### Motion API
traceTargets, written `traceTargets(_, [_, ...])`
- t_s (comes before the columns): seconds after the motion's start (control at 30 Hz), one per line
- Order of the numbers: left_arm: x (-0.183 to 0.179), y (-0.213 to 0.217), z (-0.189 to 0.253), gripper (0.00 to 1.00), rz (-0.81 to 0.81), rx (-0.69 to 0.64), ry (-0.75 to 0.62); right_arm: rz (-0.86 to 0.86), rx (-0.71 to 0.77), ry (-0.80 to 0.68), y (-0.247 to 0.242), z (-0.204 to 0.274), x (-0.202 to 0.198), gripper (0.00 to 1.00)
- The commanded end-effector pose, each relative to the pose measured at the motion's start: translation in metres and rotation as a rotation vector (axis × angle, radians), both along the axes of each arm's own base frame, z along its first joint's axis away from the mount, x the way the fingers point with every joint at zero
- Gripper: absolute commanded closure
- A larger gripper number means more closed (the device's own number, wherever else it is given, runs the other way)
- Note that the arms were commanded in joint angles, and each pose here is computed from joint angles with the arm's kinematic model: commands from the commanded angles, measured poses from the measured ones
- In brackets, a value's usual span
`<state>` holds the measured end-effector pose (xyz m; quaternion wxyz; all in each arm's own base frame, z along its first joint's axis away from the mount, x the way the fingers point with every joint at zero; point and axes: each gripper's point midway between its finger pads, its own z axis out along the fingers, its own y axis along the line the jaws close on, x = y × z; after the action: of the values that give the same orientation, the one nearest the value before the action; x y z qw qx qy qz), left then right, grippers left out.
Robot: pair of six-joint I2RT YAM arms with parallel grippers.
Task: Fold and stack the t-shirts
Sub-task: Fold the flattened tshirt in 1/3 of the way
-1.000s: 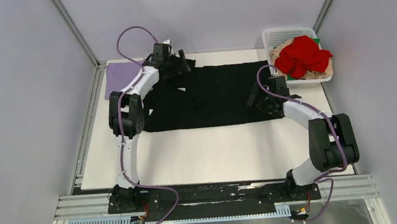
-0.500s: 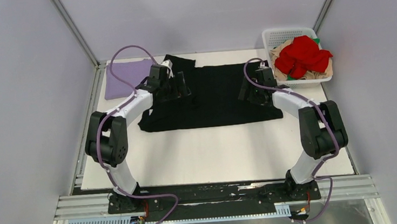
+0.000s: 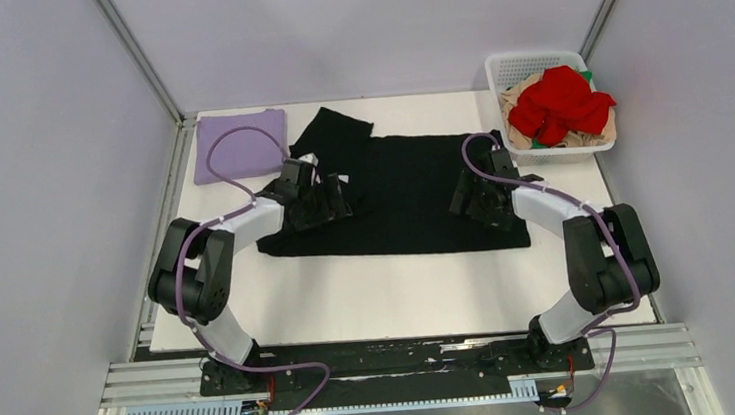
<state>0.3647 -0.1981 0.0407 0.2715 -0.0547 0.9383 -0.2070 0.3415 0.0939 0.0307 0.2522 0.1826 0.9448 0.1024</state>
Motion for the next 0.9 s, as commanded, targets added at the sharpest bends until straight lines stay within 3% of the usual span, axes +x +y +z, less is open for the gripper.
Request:
traceTargets(0.0, [-0.075, 0.02, -0.027, 0.0, 0.02, 0.11, 0.185, -0.04, -0.008, 0.366, -0.009, -0.026, -0.107, 0.0])
traceTargets(0.2, [-0.155, 0.038, -0.029, 0.0, 0.036, 0.155, 0.293, -0.063, 0.014, 0.443, -0.008, -0.02, -0.149, 0.0])
traceTargets(0.33, [-0.184, 0.044, -0.027, 0.0, 0.067, 0.12, 0.32, -0.088, 0.027, 0.457, -0.009, -0.018, -0.165, 0.0])
traceTargets(0.63, [-0.186, 0.039, -0.013, 0.0, 0.105, 0.035, 0.272, -0.135, 0.024, 0.424, -0.012, -0.013, -0.167, 0.0])
traceTargets(0.87, [-0.154, 0.038, 0.035, 0.0, 0.082, 0.058, 0.122, -0.114, 0.019, 0.145, -0.013, 0.034, -0.108, 0.0])
